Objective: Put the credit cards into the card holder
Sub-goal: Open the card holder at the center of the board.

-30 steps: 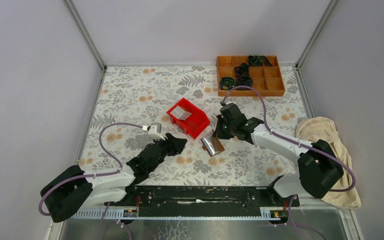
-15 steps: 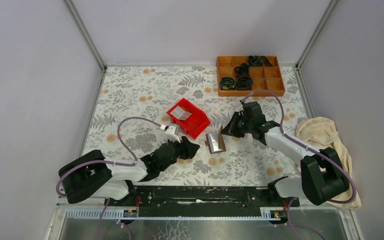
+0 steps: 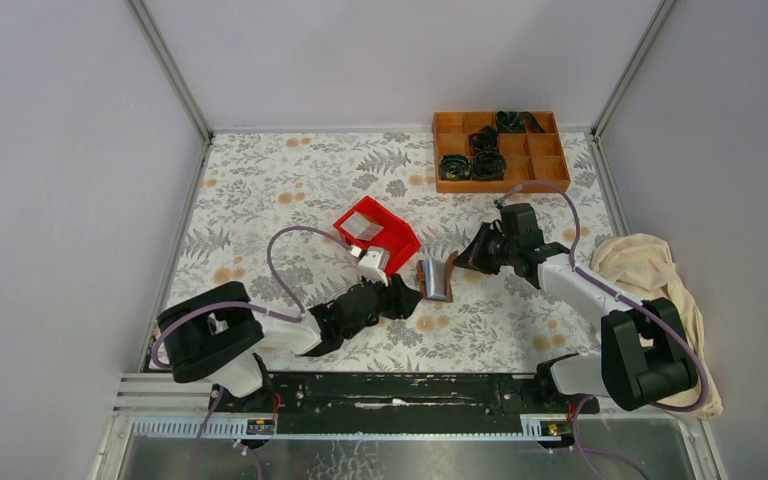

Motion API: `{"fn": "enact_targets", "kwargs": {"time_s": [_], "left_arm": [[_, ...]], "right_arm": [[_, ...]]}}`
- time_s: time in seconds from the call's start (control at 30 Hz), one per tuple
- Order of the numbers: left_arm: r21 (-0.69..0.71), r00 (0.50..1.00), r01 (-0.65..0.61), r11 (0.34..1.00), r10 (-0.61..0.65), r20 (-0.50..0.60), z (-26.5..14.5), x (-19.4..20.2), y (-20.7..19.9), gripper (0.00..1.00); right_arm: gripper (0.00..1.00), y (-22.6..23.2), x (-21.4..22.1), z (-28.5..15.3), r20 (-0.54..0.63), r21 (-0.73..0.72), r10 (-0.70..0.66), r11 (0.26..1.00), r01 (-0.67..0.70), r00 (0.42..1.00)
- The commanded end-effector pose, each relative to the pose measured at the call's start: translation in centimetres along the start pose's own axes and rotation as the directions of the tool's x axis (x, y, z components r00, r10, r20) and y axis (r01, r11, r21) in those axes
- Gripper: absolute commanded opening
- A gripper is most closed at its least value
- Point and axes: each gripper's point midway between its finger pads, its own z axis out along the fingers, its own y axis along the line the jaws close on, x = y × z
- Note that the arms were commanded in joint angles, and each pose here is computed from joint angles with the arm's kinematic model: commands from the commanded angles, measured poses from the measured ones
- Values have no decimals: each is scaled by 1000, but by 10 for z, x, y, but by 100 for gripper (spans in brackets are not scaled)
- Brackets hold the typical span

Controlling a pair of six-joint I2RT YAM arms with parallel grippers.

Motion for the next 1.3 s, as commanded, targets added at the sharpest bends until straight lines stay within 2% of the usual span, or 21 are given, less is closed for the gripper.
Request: {"fn": "enact_targets", "kwargs": {"time_s": [0.0, 0.83, 1.27], "left_arm": [[11, 998, -27, 1000, 26, 55, 11, -11, -10, 56], [-152, 994, -47, 987, 61, 86, 41, -7, 14, 56], [-181, 983, -11, 984, 44, 181, 35, -25, 20, 56]], "right_arm": [[0, -16, 5, -3, -12, 40, -27, 999, 27, 1000], [0, -47, 4, -3, -28, 92, -13, 996, 15, 1000], [0, -58, 5, -1, -31, 124, -19, 992, 23, 999]]}}
